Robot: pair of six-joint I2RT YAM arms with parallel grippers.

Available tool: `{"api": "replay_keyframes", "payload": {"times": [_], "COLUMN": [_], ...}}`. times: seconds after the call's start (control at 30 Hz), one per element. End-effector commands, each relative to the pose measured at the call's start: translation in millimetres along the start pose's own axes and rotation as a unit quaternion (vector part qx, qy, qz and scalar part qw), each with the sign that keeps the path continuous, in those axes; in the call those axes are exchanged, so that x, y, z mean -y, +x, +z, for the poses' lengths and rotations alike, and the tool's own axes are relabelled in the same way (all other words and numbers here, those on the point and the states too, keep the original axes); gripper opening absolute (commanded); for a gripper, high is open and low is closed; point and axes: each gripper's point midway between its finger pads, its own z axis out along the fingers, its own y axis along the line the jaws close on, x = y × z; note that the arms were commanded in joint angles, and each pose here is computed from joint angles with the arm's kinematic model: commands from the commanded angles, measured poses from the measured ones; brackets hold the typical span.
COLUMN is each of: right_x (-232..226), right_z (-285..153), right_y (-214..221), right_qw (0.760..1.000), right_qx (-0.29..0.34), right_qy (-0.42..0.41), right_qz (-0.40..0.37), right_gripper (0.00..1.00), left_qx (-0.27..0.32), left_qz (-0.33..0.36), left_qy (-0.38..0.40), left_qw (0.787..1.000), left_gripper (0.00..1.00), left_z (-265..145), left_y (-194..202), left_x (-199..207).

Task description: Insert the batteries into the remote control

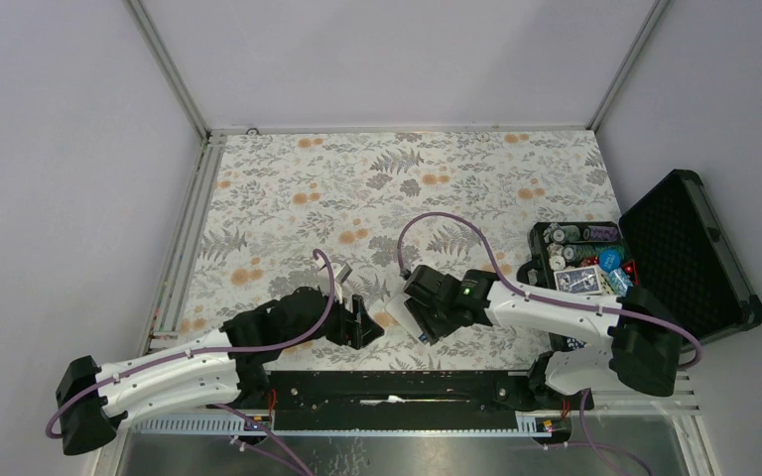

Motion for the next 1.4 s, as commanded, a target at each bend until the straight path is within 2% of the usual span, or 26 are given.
{"api": "replay_keyframes", "payload": {"times": [0.0, 0.67, 1.37], "right_x": [-9.2, -20.8, -17.1], "right_z": [-1.1, 21.9, 28.8], "right_y": [-3.9, -3.1, -12.6], "right_qw": [1.0, 0.998, 0.999], "right_qx": [-0.012, -0.04, -0.024], "right_qy": [-0.006, 0.001, 0.024], "right_qz": [-0.026, -0.051, -0.038], "right_gripper": [0.17, 0.17, 0.17], "left_qx": [0.016, 0.017, 0.022], "left_qz": [0.005, 0.009, 0.007], "left_qy": [0.002, 0.0, 0.003], "left_qw": [1.0, 1.0, 1.0], "left_gripper": [0.73, 0.73, 0.73], "left_z": [-0.8, -0.8, -3.1], "left_y": [-6.4, -7.8, -7.1], "left_x": [1.2, 1.1, 0.1]}}
